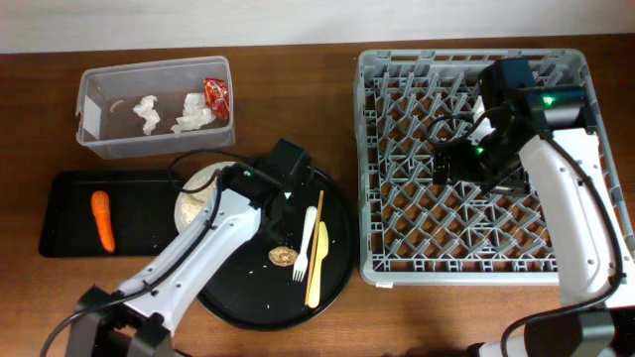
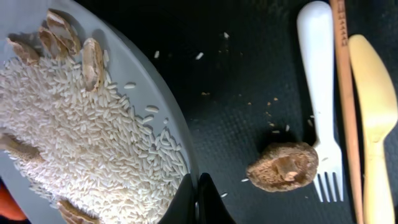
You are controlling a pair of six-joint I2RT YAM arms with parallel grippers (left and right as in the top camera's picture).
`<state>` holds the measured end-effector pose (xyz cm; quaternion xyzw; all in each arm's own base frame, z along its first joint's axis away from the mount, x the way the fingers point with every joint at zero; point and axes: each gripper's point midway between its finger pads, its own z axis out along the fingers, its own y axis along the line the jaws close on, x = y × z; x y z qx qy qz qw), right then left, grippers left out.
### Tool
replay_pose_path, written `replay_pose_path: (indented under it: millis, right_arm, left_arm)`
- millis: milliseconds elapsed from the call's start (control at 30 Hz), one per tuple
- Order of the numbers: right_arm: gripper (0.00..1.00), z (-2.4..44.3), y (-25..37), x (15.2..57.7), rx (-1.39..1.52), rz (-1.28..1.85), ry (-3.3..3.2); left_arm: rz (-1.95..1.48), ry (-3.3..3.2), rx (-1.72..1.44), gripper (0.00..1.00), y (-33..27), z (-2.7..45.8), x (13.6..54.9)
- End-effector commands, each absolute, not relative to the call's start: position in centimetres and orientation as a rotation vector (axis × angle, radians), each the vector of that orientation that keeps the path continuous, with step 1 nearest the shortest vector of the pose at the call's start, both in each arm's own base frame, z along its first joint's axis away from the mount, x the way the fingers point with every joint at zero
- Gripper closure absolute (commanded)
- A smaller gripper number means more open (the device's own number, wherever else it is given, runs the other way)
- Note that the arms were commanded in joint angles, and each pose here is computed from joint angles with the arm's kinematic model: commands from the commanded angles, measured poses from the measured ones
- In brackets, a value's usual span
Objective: Sort waste into correct bins and load items into the dishwasher rack
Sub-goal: 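Tip the plate over the black tray to dump the rice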
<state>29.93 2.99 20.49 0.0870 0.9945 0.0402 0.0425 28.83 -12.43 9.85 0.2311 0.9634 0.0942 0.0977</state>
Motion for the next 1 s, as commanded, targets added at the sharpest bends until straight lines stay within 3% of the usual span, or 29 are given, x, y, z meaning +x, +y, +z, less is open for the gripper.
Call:
replay_pose_path:
  millis: [0,300,800,967]
  right_arm:
    - [0.01,20.6,2.4,29.9,0.273,0.082,3.035]
    - [0.01,20.6,2.4,29.8,0.275,0.082,3.041]
    - [0.01,20.5,2.4,29.5,0.276,0.080,3.051]
    - [0.01,20.5,2.4,29.3,0.277,0.078,3.059]
  left_arm:
    - [0.304,2.769,0.563,1.00,-10.8,13.1,30.2]
    - [0.238,2.822,0.262,1.00,-5.0,13.2,32.2]
    - [-0.521,2.756,0.128,1.00,-2.9,14.3,33.1]
    - [-0.615,2.696,0.063,1.00,-1.2,15.1,33.4]
